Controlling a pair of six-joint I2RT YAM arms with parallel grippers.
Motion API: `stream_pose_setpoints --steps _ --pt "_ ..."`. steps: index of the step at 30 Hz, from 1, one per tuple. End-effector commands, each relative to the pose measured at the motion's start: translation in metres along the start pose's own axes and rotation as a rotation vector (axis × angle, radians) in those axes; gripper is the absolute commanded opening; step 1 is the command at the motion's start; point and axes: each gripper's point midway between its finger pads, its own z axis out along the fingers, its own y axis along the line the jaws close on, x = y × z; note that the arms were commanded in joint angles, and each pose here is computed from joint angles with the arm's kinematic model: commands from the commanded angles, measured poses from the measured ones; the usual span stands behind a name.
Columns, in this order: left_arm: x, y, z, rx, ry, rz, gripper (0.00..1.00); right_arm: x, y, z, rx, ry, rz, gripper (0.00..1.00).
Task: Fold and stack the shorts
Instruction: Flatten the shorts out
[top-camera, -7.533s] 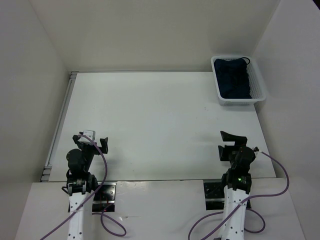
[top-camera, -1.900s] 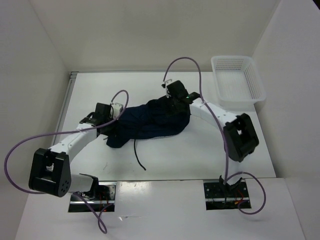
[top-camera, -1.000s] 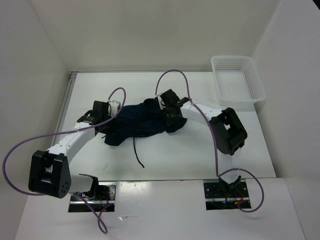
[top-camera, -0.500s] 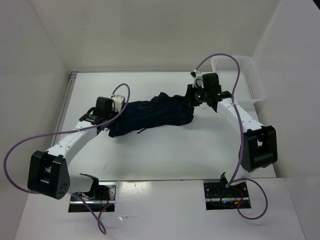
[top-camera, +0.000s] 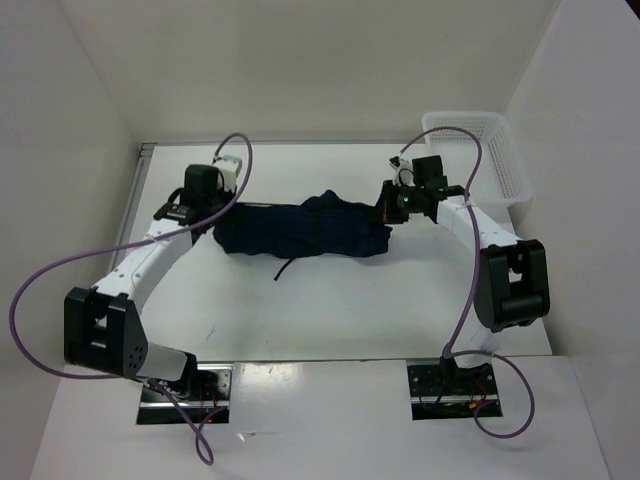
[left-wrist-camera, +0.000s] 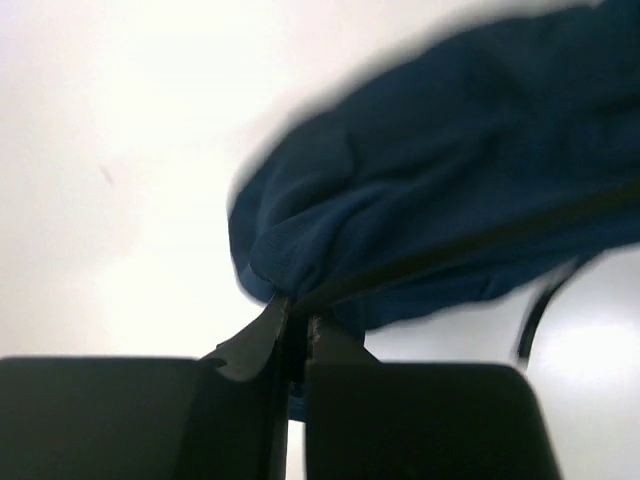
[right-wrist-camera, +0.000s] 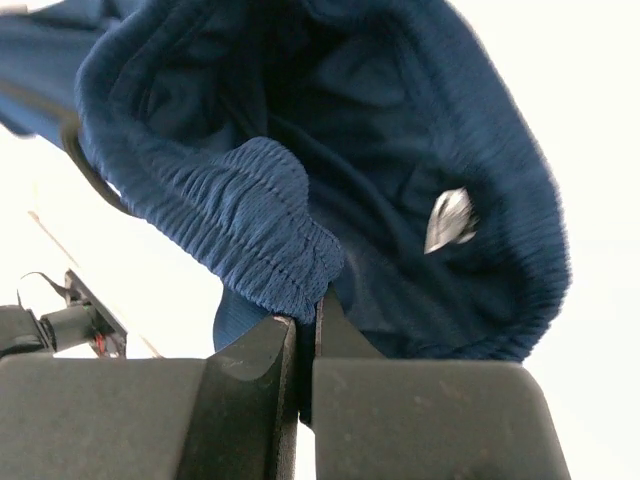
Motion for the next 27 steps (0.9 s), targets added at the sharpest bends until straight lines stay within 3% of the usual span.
stream_pose_setpoints --steps 1,3,4,6,8,9,10,11,14,20,27 --pt "-0.068 0.031 0.008 -0.112 -0.148 -0.030 0.03 -0.036 0.003 -0.017 0.019 -0.121 -0.038 0.02" --pt "-0.074 0.029 0.027 -0.099 -0.125 -0.027 0.10 -0.045 0.004 -0.013 0.013 -0.133 -0.015 0.05" --pt "-0.076 0.029 0.035 -0.099 -0.128 -0.028 0.29 -0.046 0.003 -0.006 -0.002 -0.127 -0.005 0.08" --pt "-0.065 0.027 0.061 -0.094 -0.067 -0.023 0.54 -0.058 0.003 0.000 -0.009 -0.140 0.032 0.08" --pt "-0.062 0.033 0.067 -0.083 -0.027 -0.035 0.69 -0.070 -0.001 0.003 0.016 -0.169 0.032 0.13" --pt "-0.051 0.036 0.072 -0.070 0.033 -0.043 0.72 -0.068 -0.004 0.006 0.018 -0.160 0.051 0.17" --pt "-0.062 0.042 0.069 -0.061 0.020 -0.058 0.75 -0.074 -0.003 0.005 0.021 -0.179 0.041 0.23" --pt "-0.063 0.041 0.067 -0.012 0.024 -0.073 0.76 -0.074 -0.003 0.005 0.021 -0.179 0.041 0.30" --pt "-0.053 0.048 0.049 0.065 0.041 -0.124 0.76 -0.076 -0.007 0.005 0.044 -0.188 0.043 0.38" --pt "-0.002 0.032 0.051 0.137 0.168 -0.150 0.76 -0.079 -0.015 0.009 0.071 -0.197 0.036 0.40" --pt "0.004 0.025 0.086 0.281 0.220 -0.218 0.72 -0.072 -0.031 0.018 0.125 -0.159 0.049 0.45"
